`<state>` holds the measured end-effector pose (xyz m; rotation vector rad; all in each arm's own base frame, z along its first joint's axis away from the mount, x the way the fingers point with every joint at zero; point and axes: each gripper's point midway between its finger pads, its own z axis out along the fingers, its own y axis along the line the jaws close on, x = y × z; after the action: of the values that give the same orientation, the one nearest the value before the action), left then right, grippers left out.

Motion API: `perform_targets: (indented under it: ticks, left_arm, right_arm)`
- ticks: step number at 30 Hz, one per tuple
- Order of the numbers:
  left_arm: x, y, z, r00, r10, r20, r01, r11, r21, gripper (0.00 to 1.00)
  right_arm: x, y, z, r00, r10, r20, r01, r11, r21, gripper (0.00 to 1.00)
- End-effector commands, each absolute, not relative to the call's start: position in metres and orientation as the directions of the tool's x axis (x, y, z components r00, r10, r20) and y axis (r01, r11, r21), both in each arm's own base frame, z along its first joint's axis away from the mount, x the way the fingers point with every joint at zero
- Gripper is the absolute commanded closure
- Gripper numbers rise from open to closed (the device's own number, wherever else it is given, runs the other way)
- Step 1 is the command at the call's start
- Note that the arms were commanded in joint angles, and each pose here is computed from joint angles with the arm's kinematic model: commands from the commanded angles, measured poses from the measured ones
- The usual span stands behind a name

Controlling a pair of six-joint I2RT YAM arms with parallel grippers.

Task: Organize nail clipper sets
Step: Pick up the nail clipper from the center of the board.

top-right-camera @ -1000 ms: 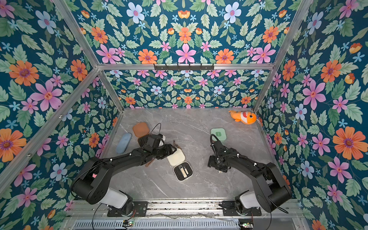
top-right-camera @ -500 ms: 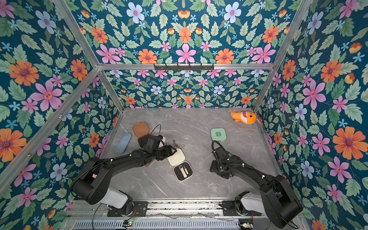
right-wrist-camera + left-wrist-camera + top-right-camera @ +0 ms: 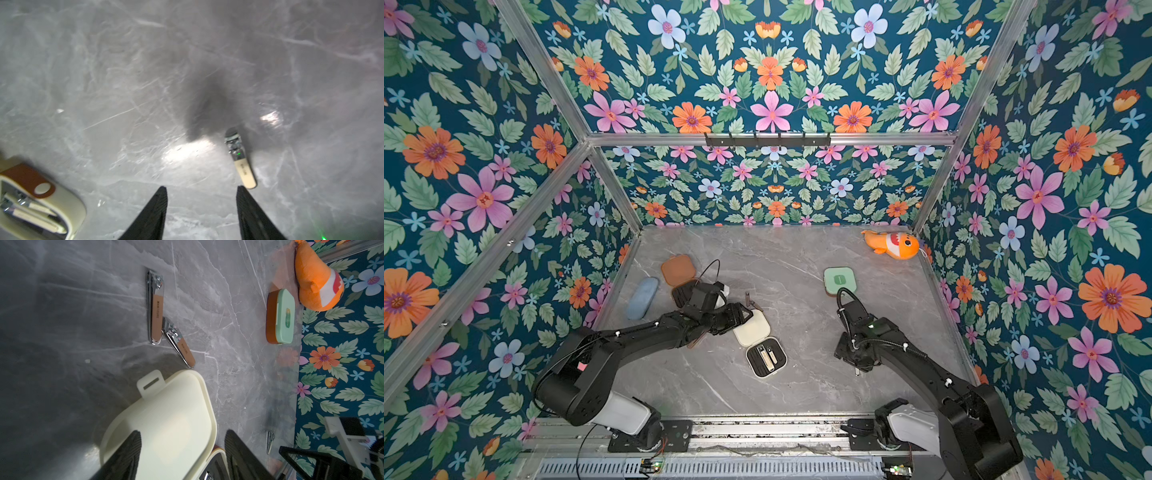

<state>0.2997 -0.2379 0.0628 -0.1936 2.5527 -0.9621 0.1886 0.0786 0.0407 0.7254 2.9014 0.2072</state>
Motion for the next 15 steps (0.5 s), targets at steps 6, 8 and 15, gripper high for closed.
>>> perform_targets:
  ticks: [6, 8, 15]
  left_arm:
    - [0.302, -0.241, 0.065, -0.906, -0.266, -0.329, 0.024, 0.745, -0.666, 0.33]
    - [0.302, -0.241, 0.064, -0.906, -0.265, -0.329, 0.024, 0.746, -0.666, 0.33]
    - [0.302, -0.240, 0.065, -0.905, -0.266, -0.330, 0.024, 0.746, -0.666, 0.33]
  right_arm:
    - [0.191, 0.072, 0.028, -0.886, 0.458, -0.068, 0.444, 0.883, 0.151, 0.45]
    - [0.193, 0.072, 0.025, -0.888, 0.455, -0.063, 0.442, 0.885, 0.148, 0.45]
    - [0.201, 0.067, 0.018, -0.881, 0.471, -0.048, 0.460, 0.875, 0.148, 0.51]
